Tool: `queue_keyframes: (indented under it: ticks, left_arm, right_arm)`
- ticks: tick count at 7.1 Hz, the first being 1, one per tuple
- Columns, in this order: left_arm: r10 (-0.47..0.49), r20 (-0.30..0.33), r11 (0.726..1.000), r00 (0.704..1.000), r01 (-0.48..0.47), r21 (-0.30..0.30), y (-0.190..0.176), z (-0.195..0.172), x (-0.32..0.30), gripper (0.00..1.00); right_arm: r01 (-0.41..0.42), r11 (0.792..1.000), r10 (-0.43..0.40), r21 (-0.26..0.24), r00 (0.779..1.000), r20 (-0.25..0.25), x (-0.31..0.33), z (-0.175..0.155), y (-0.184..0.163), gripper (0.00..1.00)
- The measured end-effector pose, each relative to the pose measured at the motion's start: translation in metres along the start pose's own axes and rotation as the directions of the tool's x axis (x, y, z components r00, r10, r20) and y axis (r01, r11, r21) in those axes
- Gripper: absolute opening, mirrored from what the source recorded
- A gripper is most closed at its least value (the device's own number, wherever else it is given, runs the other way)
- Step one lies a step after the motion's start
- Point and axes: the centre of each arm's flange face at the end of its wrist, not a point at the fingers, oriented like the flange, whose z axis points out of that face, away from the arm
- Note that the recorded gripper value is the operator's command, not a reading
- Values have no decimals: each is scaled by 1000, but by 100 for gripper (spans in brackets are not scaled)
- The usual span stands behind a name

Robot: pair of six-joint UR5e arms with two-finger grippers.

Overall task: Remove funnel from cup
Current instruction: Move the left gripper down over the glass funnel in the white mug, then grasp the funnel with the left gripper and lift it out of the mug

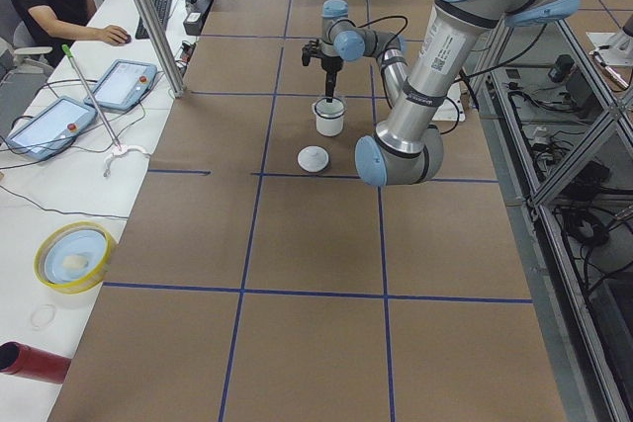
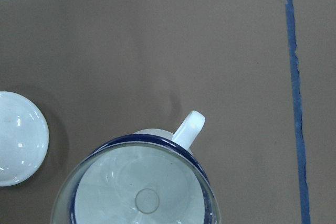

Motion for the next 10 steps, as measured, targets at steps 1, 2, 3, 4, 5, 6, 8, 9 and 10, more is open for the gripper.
queue_keyframes:
  ticks: [1,2,3,4,5,6,8,9,10]
  left_arm:
    - [2,-5,1000,1000,-2,1,0,5,1,25]
    - [3,-8,1000,1000,-3,2,0,6,2,0]
    - [5,-11,1000,1000,-5,4,0,4,3,0]
    - [6,-14,1000,1000,-6,4,0,2,3,0]
    - [6,-18,1000,1000,-5,2,1,1,4,0]
    - [6,-23,1000,1000,-6,2,2,-3,5,0]
    - [-9,-23,1000,1000,10,17,1,-42,-7,0]
    - [-33,-17,999,999,33,36,-4,-76,-21,0]
    - [-63,-13,996,998,64,65,-15,-108,-34,0]
  right_arm:
    - [0,1000,0,0,1000,0,0,0,0,100]
    - [0,1000,0,0,1000,0,0,0,0,100]
    - [0,1000,0,0,1000,0,0,0,0,100]
    - [0,1000,0,0,1000,0,0,0,0,100]
    - [0,1000,0,0,1000,0,0,0,0,100]
    - [0,1000,0,0,1000,0,0,0,0,100]
    - [0,1000,0,0,1000,0,0,0,0,100]
    - [0,1000,0,0,1000,0,0,0,0,100]
    - [0,1000,0,0,1000,0,0,0,0,100]
